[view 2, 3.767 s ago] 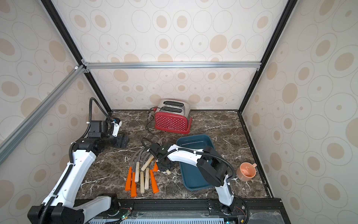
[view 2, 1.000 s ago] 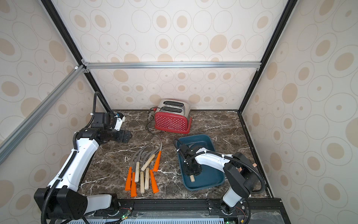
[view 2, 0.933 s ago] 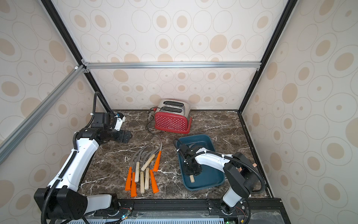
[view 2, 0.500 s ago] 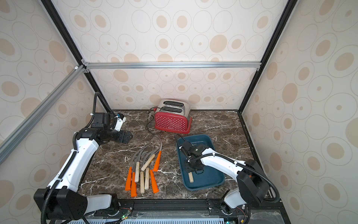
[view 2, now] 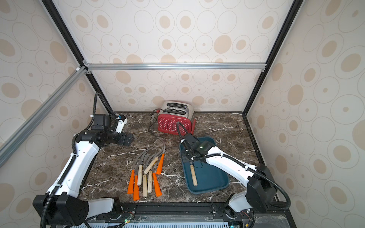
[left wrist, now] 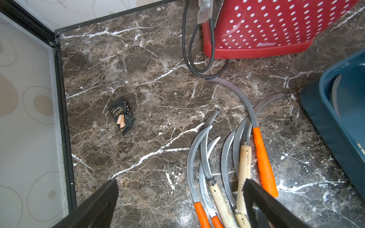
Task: Put small sickles into storage boxes
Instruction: Place the sickle in the storage box, then pick up the sickle at the center of the board.
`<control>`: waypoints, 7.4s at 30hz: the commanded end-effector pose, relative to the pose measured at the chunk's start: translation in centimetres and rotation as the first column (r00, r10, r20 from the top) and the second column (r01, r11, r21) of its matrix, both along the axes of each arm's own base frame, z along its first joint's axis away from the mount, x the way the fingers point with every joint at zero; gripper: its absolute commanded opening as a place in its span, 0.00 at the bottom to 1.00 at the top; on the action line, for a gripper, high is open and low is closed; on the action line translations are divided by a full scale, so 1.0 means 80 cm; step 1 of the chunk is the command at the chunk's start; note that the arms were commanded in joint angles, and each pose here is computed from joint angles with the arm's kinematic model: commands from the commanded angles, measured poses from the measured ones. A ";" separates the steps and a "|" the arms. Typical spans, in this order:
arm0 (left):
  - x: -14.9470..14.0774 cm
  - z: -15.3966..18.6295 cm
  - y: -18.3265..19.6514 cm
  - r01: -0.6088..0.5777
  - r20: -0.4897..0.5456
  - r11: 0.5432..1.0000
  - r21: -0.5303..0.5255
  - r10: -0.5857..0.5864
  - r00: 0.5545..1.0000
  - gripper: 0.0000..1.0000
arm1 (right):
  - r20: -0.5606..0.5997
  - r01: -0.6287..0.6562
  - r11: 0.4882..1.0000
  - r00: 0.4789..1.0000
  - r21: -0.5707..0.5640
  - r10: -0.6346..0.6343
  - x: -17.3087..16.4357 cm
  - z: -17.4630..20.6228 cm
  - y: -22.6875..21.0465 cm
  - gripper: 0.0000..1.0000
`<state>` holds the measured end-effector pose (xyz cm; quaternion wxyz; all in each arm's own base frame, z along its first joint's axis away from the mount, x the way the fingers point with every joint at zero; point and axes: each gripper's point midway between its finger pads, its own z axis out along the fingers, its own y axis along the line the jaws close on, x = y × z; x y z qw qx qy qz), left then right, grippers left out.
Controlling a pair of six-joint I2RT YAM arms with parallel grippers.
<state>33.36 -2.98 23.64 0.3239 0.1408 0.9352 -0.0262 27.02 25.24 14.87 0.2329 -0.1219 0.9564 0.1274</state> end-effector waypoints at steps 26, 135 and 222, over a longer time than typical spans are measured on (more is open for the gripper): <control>-0.012 -0.002 -0.002 0.022 -0.015 1.000 0.019 -0.022 1.000 0.99 | 0.144 -0.181 0.972 0.977 0.147 0.160 0.032 0.033 0.127 0.49; -0.004 0.002 -0.007 0.021 0.049 0.997 0.073 -0.024 0.998 0.99 | -0.308 -0.073 0.969 0.951 -0.234 -0.002 -0.051 -0.162 0.175 0.46; -0.007 0.012 -0.015 0.053 0.044 0.997 0.048 -0.055 0.997 0.99 | -0.415 -0.174 0.967 0.906 -0.184 0.084 -0.062 -0.165 0.150 0.04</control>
